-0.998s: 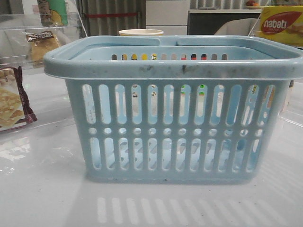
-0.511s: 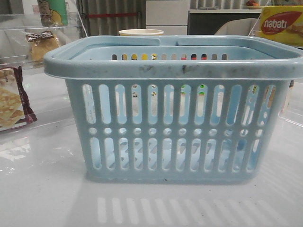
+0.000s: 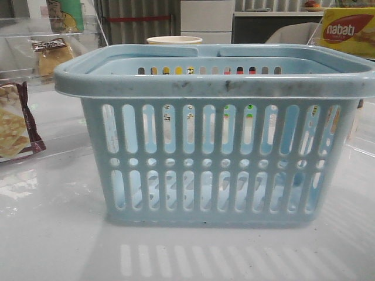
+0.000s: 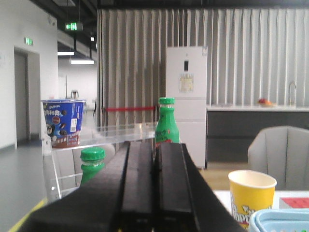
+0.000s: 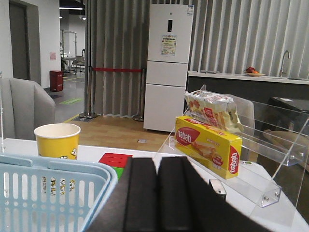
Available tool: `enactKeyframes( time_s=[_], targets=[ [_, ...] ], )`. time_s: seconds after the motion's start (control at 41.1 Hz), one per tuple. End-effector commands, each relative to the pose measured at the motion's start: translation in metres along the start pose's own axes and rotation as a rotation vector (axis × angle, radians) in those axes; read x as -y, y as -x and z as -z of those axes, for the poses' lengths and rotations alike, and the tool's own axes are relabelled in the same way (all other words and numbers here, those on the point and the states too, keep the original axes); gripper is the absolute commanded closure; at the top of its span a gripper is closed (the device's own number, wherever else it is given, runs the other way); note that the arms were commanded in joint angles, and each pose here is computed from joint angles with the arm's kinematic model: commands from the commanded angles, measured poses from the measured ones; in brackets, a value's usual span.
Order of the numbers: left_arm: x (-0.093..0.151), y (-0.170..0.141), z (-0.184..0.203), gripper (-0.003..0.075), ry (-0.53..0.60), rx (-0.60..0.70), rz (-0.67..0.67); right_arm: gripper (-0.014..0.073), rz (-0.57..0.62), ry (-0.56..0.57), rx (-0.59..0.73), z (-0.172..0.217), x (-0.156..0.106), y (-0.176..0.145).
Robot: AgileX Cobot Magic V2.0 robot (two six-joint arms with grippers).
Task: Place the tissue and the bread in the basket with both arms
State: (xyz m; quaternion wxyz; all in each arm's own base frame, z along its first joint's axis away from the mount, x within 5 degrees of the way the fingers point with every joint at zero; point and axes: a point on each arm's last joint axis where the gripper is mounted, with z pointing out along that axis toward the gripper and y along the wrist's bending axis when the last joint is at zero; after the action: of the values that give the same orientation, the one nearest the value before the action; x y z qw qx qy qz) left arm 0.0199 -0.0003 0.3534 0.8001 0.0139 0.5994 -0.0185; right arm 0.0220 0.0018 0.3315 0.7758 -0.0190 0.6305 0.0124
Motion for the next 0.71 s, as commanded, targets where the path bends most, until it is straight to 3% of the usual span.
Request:
enactKeyframes(
  time_s=[0.0,0.17,0.365,0.609,0.682],
  targets=[
    [0.000,0.028,-0.017,0.0629,0.004,-0.053,0.004,0.0530,0.019,-0.009,0.009,-0.013,0.001,0.031],
    [-0.001,0.031,-0.046,0.0629,0.011,-0.260,0.003,0.0530,0.017,-0.001,-0.187,-0.046,0.001,0.039],
    [-0.001,0.001,-0.071,0.0629,0.016,-0.525,0.001,0.0530,0.013,0.009,-0.472,-0.080,0.001,0.008],
    [-0.001,-0.026,-0.096,0.0627,0.018,-0.702,-0.003,0.0530,0.009,0.015,-0.713,-0.114,0.001,-0.029],
    [-0.001,-0.032,-0.103,0.0591,0.003,-0.736,-0.042,0.0520,0.008,0.017,-0.764,-0.120,0.001,-0.037]
  ],
)
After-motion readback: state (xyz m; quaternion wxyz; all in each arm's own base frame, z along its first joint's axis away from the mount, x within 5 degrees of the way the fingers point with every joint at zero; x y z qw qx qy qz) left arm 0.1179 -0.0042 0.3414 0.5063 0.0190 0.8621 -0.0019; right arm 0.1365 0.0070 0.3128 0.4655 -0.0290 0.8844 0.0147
